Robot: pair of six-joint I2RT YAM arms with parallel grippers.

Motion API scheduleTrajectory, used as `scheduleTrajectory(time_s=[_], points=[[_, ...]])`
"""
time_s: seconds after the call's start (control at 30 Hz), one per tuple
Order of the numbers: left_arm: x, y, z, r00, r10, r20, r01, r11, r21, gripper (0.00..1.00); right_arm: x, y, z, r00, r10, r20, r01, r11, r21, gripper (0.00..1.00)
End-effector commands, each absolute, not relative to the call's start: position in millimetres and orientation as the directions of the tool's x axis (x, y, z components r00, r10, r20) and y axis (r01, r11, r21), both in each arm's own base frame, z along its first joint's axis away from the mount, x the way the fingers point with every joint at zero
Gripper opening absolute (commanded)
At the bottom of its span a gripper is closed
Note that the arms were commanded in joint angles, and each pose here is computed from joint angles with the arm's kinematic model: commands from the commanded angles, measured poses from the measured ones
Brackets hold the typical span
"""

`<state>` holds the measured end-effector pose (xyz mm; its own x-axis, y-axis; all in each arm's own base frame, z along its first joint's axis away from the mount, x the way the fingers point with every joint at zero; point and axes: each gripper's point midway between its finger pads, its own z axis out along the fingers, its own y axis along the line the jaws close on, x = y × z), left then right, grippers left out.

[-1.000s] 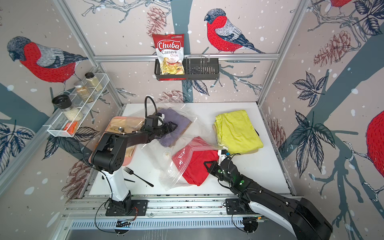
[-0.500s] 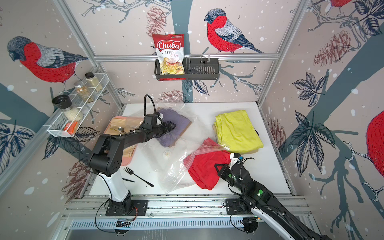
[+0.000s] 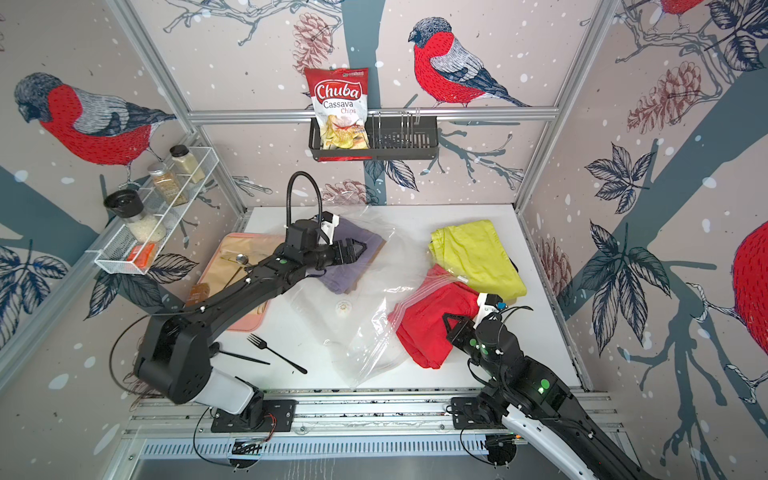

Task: Take the trousers out of the vacuum bag
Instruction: Take out the trousers from the vacuum bag, then place the trousers at the center of the board.

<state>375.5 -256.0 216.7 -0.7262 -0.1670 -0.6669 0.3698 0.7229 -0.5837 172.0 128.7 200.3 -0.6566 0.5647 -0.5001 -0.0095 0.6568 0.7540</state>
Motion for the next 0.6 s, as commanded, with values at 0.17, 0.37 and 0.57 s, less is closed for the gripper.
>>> scheduleTrajectory(time_s=[0.17,0.37,0.57], points=[[333.7,-280.4,224.2,-0.714,-0.074,-0.696,0.462,0.697,-0.548,0.9,183.8,135.1,293.5,-0.54,0.601,-0.588,-0.192,0.593,0.782,0.0],[295.5,-304.4,229.5,-0.708,0.001,-0.706,0.535,0.653,-0.536,0.86,186.8,130.2,344.7,-0.471,0.605,-0.642,-0.25,0.607,0.755,0.0],[239.7,-321.9,245.3,-0.666,0.086,-0.74,0.649,0.556,-0.519,0.75,194.4,135.3,387.7,-0.418,0.597,-0.685,-0.305,0.618,0.725,0.0]])
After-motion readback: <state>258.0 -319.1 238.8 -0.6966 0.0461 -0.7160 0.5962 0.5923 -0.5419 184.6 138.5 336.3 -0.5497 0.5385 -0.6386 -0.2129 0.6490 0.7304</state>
